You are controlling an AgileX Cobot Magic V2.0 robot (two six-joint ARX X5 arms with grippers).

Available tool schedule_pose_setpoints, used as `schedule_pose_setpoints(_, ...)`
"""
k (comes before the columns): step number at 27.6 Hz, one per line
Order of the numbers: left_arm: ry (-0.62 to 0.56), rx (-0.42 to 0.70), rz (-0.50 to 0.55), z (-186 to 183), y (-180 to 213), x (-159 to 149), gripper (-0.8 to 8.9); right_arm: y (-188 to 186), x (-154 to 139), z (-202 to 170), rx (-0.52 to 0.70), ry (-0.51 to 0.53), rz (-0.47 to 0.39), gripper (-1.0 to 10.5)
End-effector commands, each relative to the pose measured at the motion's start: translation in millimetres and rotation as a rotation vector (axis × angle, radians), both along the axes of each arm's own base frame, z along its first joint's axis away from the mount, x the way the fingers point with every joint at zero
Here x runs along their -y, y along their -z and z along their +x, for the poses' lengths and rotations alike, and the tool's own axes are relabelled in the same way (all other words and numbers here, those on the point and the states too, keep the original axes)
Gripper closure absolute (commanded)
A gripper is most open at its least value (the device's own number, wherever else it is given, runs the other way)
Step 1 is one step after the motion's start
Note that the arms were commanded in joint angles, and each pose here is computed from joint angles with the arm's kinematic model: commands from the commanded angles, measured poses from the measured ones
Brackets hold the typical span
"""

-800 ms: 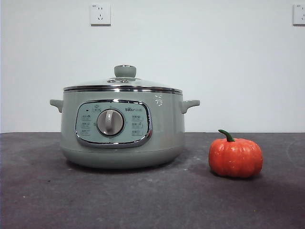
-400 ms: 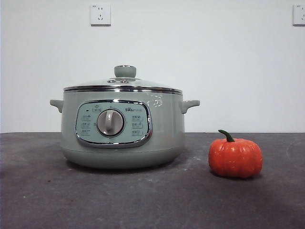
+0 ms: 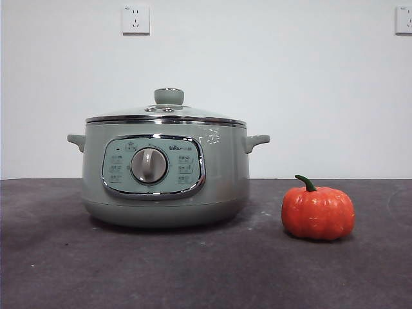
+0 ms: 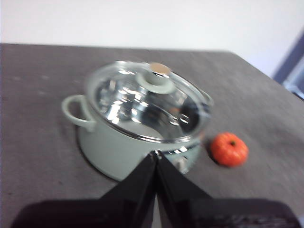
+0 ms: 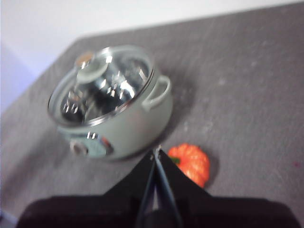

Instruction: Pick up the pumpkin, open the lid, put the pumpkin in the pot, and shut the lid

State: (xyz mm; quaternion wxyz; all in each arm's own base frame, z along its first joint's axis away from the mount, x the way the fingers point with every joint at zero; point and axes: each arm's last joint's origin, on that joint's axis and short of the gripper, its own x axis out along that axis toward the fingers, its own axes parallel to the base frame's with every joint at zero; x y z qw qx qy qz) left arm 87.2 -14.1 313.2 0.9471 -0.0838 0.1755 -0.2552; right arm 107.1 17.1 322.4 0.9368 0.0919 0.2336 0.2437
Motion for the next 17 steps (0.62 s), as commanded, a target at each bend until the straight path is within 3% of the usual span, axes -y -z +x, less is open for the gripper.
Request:
schedule_pose_setpoints(1, 0.072, -0.001, 0.068, 0.9, -9.8, 0.9, 8.22, -14.2, -2.0, 2.9, -0.024, -0.074, -0.093, 9.6)
schedule_pose_setpoints(9, 0.133, -0.061, 0.085, 0.1, -24.1, 2.0, 8.21, -37.5, -7.5, 4.4, -0.132, -0.164, -0.155, 9.6)
schedule_pose_setpoints(11, 0.13, -0.059, 0.086, -0.2, -25.0, 2.0, 7.8, -38.7, -8.2, 5.1, -0.13, -0.169, -0.154, 9.3)
schedule_pose_setpoints(13, 0.125, -0.059, 0.087, -0.2, -25.3, 1.9, 3.31, -38.7, -8.2, 5.1, -0.136, -0.164, -0.146, 6.5)
schedule_pose_setpoints(14, 0.124, -0.058, 0.086, -0.2, -25.4, 1.8, 0.71, -38.6, -8.2, 5.3, -0.149, -0.153, -0.131, 3.7)
schedule_pose_setpoints(15, 0.124, -0.058, 0.085, -0.1, -25.5, 1.8, 0.06, -38.6, -8.2, 5.4, -0.153, -0.15, -0.125, 2.0)
schedule_pose_setpoints(17, 0.124, -0.058, 0.085, -0.1, -25.5, 1.8, 0.06, -37.9, -8.5, 7.0, -0.16, -0.153, -0.125, 1.6)
